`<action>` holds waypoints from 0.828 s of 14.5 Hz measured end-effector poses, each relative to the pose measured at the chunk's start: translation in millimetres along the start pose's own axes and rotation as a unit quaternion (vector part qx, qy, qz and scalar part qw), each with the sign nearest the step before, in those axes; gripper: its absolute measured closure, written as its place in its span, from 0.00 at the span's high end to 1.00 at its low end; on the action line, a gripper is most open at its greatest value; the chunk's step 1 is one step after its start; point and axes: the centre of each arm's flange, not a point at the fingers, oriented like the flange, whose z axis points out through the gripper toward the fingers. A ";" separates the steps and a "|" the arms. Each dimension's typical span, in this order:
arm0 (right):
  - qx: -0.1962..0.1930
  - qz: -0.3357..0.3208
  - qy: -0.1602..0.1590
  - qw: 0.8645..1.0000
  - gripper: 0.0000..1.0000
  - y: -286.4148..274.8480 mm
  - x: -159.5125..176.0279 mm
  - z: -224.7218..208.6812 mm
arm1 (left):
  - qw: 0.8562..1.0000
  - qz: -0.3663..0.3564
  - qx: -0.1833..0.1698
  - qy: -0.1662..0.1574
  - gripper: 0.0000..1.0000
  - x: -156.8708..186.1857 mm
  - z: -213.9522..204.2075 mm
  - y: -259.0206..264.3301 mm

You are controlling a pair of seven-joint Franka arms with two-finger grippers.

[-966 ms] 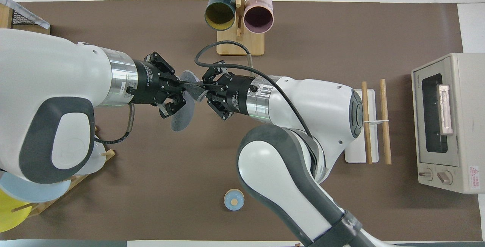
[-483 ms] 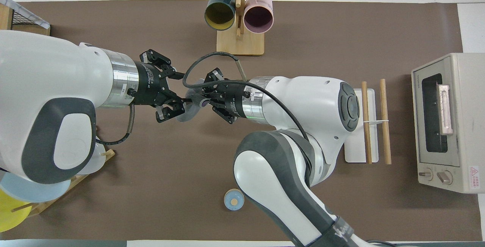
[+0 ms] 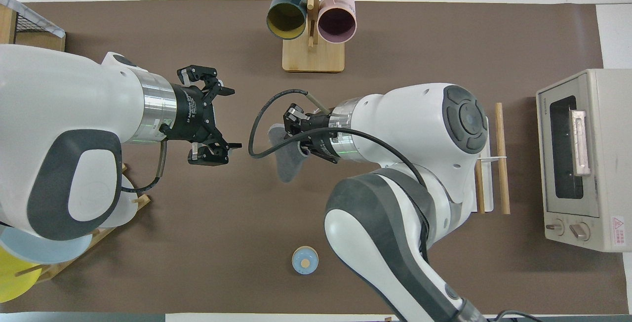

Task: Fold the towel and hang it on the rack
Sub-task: 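Carry the towel to the dowel rack with the right gripper while the left retracts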

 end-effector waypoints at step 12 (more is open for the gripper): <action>-0.069 -0.129 -0.010 0.989 0.02 262.1 85.7 -95.6 | 0.914 0.396 0.029 0.082 1.00 173.2 -49.4 2.1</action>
